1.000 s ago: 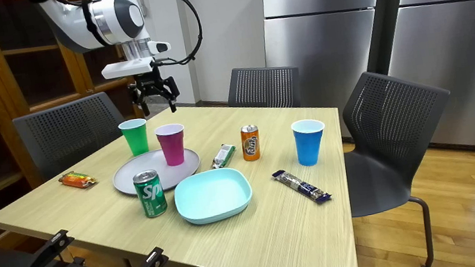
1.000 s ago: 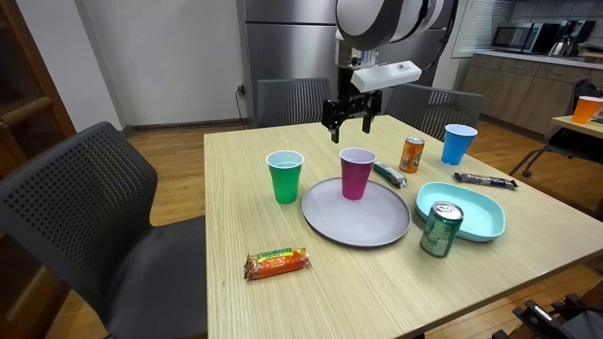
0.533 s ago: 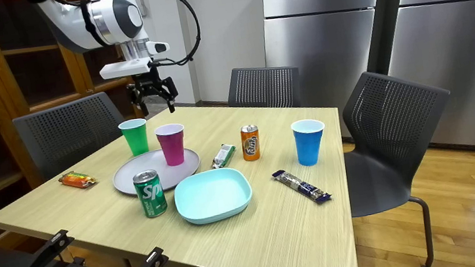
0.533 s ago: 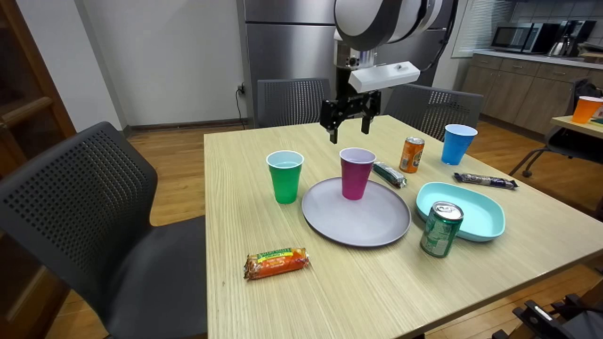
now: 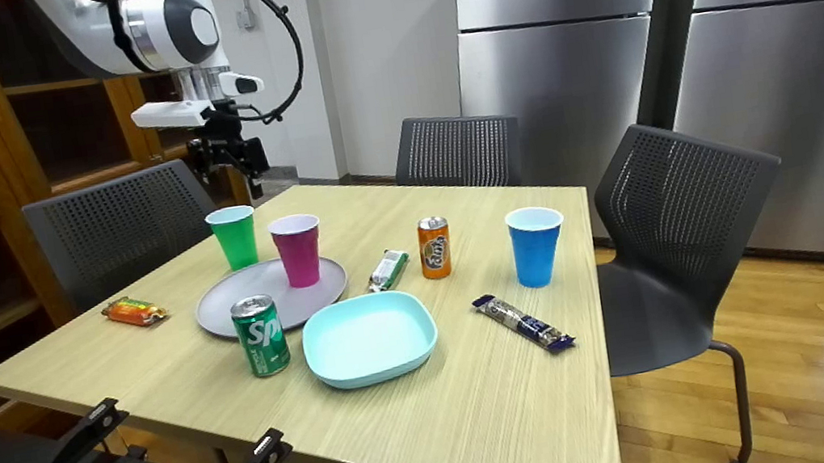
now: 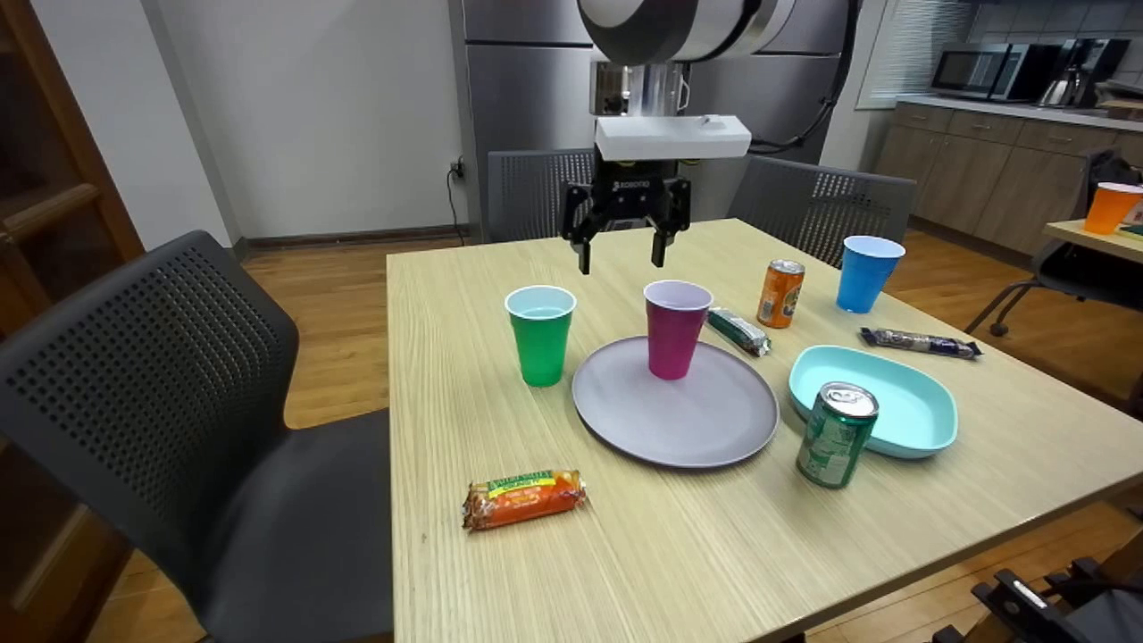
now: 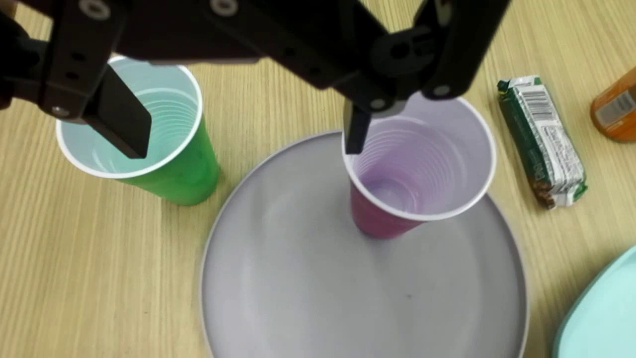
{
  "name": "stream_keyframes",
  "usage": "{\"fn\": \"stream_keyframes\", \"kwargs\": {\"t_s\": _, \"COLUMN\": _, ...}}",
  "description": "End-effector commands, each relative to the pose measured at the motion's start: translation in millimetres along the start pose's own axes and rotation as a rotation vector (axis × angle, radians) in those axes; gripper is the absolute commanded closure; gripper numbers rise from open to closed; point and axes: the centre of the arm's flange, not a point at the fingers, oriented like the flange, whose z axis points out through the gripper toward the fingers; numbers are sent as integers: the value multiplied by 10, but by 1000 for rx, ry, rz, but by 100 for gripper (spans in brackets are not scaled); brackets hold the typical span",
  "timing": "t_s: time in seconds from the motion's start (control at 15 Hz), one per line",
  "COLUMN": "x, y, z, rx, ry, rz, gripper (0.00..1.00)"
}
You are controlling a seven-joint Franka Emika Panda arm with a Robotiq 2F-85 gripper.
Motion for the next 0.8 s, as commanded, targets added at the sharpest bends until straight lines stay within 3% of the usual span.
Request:
{"fn": "stream_keyframes", "kwargs": {"t_s": 0.0, "x": 105, "y": -242, "z": -47, "rx": 52, "ry": -21, "rz": 164, "gripper": 0}}
{"fn": "stream_keyframes", "kwargs": {"t_s": 0.47, "x": 288, "y": -342, "z": 160, "rx": 121, "ry": 12, "rz": 415, "gripper": 0}}
{"fn": "stream_keyframes", "kwargs": {"t_s": 0.73, "x": 353, "y": -366, "z": 306, "rx": 144, "ry": 31, "rz": 455, "gripper": 0}}
